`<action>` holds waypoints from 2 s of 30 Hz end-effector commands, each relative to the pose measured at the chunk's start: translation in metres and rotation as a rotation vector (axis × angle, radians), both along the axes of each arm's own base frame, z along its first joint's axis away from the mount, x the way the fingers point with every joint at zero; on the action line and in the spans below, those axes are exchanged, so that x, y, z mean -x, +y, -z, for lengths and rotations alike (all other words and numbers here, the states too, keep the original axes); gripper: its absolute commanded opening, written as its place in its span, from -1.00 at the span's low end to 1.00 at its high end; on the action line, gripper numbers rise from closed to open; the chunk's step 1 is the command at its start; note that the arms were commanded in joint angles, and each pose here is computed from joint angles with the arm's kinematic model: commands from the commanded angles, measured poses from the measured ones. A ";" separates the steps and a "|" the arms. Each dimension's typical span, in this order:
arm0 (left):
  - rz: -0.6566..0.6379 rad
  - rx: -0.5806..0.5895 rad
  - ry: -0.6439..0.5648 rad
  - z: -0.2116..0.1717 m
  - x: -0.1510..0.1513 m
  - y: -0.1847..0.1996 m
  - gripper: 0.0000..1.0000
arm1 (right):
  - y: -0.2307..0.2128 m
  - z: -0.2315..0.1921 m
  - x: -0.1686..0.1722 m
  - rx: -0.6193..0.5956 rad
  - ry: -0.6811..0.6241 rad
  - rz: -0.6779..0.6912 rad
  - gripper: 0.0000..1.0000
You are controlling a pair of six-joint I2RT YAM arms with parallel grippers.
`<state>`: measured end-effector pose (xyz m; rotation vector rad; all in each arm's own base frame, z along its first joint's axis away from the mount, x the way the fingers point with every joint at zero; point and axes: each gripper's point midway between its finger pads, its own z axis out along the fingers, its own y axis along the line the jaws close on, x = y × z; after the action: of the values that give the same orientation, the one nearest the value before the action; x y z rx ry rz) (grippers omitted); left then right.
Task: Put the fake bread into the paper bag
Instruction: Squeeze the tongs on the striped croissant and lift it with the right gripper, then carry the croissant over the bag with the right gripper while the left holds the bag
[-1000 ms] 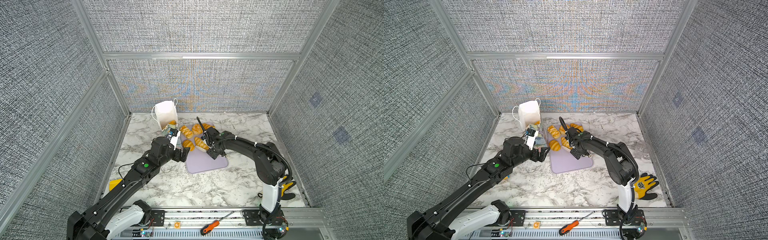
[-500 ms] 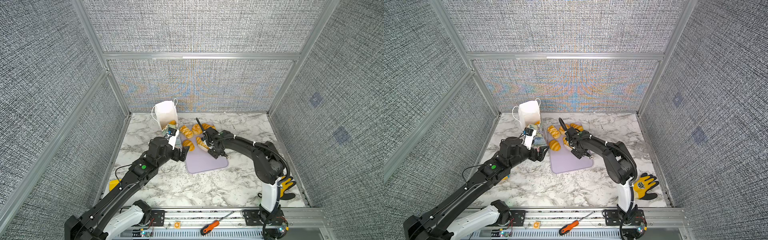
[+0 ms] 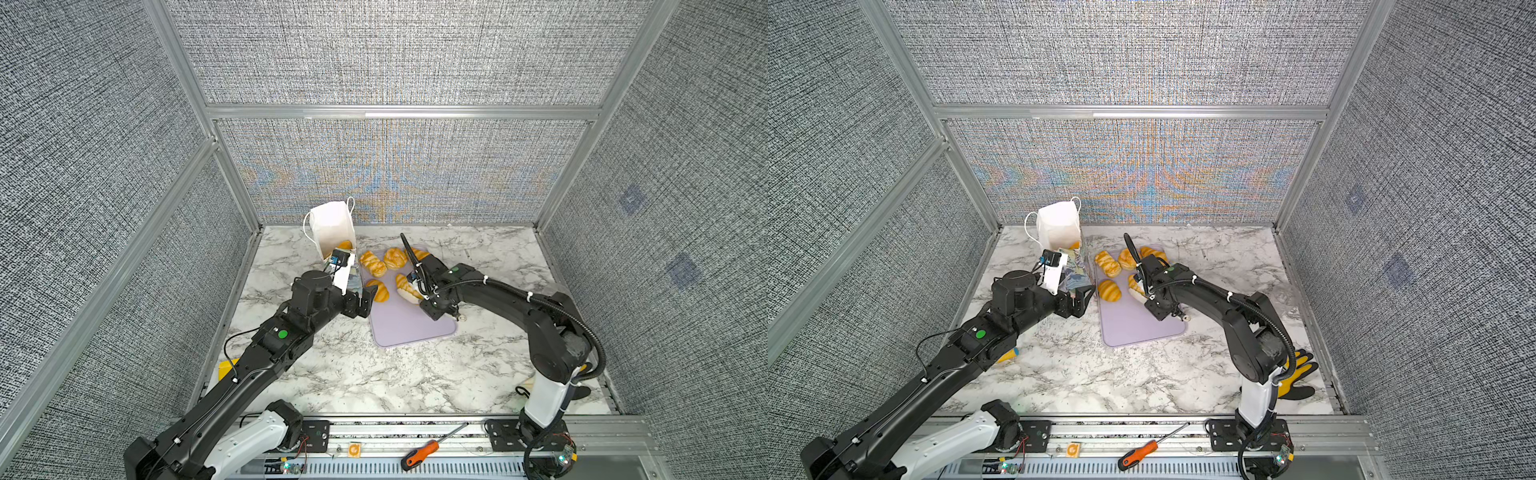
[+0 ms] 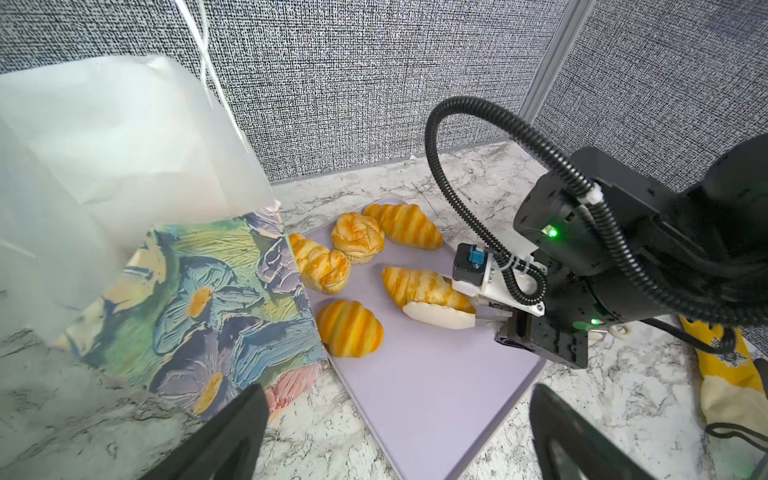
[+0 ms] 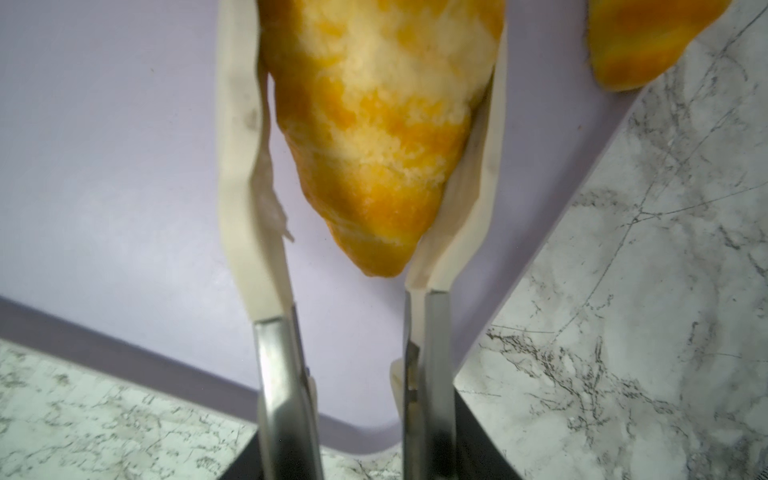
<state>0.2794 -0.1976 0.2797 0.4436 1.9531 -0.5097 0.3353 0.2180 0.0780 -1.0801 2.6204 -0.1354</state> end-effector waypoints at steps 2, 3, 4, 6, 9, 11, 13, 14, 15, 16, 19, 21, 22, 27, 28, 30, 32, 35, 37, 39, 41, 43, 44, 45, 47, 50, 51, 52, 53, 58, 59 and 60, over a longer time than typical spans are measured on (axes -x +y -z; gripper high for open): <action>-0.008 -0.006 0.006 -0.002 0.000 0.002 0.99 | 0.009 -0.011 0.001 -0.078 -0.017 0.024 -0.11; -0.010 -0.007 0.005 -0.003 0.000 0.003 0.99 | 0.009 -0.014 0.001 -0.092 -0.023 0.030 -0.10; -0.012 -0.005 0.002 -0.004 0.000 0.004 0.99 | 0.011 -0.017 0.002 -0.105 -0.028 0.031 -0.11; -0.020 -0.004 -0.001 -0.007 0.000 0.006 0.99 | 0.012 -0.023 0.002 -0.131 -0.039 0.040 -0.11; -0.028 -0.007 -0.003 -0.010 0.001 0.010 0.99 | 0.015 -0.034 0.003 -0.168 -0.053 0.050 -0.11; -0.037 -0.009 -0.004 -0.012 0.000 0.013 0.99 | 0.018 -0.039 0.004 -0.187 -0.061 0.051 -0.12; -0.052 -0.015 -0.006 -0.014 -0.001 0.016 0.99 | 0.022 -0.046 0.006 -0.205 -0.072 0.047 -0.12; -0.057 -0.015 -0.009 -0.015 -0.001 0.018 0.99 | 0.024 -0.049 0.007 -0.211 -0.078 0.044 -0.12; -0.058 -0.016 -0.013 -0.017 -0.001 0.018 0.99 | 0.026 -0.052 0.007 -0.219 -0.084 0.043 -0.12; -0.056 -0.018 -0.017 -0.019 -0.001 0.019 0.99 | 0.027 -0.055 0.008 -0.226 -0.089 0.044 -0.12; -0.048 -0.021 -0.023 -0.022 0.000 0.020 0.99 | 0.034 -0.064 0.010 -0.252 -0.107 0.039 -0.12; -0.064 -0.017 -0.023 -0.025 -0.001 0.023 0.99 | 0.038 -0.070 0.011 -0.275 -0.119 0.037 -0.12; -0.066 -0.017 -0.028 -0.026 -0.001 0.024 0.99 | 0.041 -0.074 0.012 -0.286 -0.123 0.035 -0.12; -0.077 -0.019 -0.046 -0.032 -0.001 0.030 0.99 | 0.051 -0.087 0.016 -0.315 -0.144 0.020 -0.12; -0.078 -0.023 -0.049 -0.034 -0.001 0.031 0.99 | 0.054 -0.090 0.016 -0.322 -0.149 0.016 -0.12; -0.086 -0.026 -0.054 -0.036 0.000 0.035 0.99 | 0.058 -0.096 0.017 -0.332 -0.156 0.012 -0.12; -0.098 -0.031 -0.068 -0.038 0.001 0.040 0.99 | 0.062 -0.104 0.017 -0.343 -0.171 0.008 -0.12; -0.113 -0.037 -0.086 -0.043 0.002 0.048 0.99 | 0.071 -0.117 0.018 -0.365 -0.194 -0.006 -0.12; -0.123 -0.037 -0.090 -0.046 0.001 0.053 0.99 | 0.077 -0.124 0.019 -0.382 -0.205 -0.015 -0.12; -0.129 -0.032 -0.090 -0.048 0.000 0.056 0.99 | 0.082 -0.130 0.019 -0.396 -0.216 -0.024 -0.12; -0.140 -0.033 -0.092 -0.050 -0.001 0.060 0.99 | 0.086 -0.137 0.019 -0.411 -0.226 -0.031 -0.12; -0.157 -0.032 -0.094 -0.051 -0.003 0.065 0.99 | 0.090 -0.143 0.019 -0.430 -0.233 -0.041 -0.12; -0.162 -0.035 -0.094 -0.051 -0.004 0.066 0.99 | 0.092 -0.147 0.019 -0.442 -0.240 -0.044 -0.11; -0.168 -0.035 -0.094 -0.051 -0.005 0.068 0.99 | 0.095 -0.150 0.019 -0.455 -0.243 -0.050 -0.11; -0.181 -0.037 -0.095 -0.053 -0.006 0.073 0.99 | 0.100 -0.157 0.020 -0.486 -0.250 -0.066 -0.11; -0.188 -0.032 -0.101 -0.056 -0.008 0.077 0.99 | 0.107 -0.168 0.021 -0.528 -0.271 -0.081 -0.11; -0.189 -0.030 -0.102 -0.057 -0.009 0.078 0.99 | 0.110 -0.171 0.021 -0.539 -0.277 -0.088 -0.11; -0.190 -0.030 -0.105 -0.058 -0.009 0.079 0.99 | 0.112 -0.175 0.022 -0.548 -0.281 -0.092 -0.11; -0.193 -0.029 -0.109 -0.060 -0.009 0.081 0.99 | 0.114 -0.177 0.022 -0.556 -0.282 -0.095 -0.11; -0.210 -0.029 -0.116 -0.064 -0.011 0.089 0.99 | 0.129 -0.187 0.022 -0.588 -0.281 -0.122 -0.11; -0.213 -0.027 -0.115 -0.064 -0.012 0.090 0.99 | 0.131 -0.188 0.022 -0.591 -0.280 -0.129 -0.11; -0.217 -0.025 -0.115 -0.065 -0.012 0.092 0.99 | 0.134 -0.190 0.022 -0.596 -0.282 -0.134 -0.11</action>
<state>0.2922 -0.1050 0.3376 0.2530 1.8939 -0.2986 0.3106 0.3388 0.2537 -0.9384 2.1707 0.4033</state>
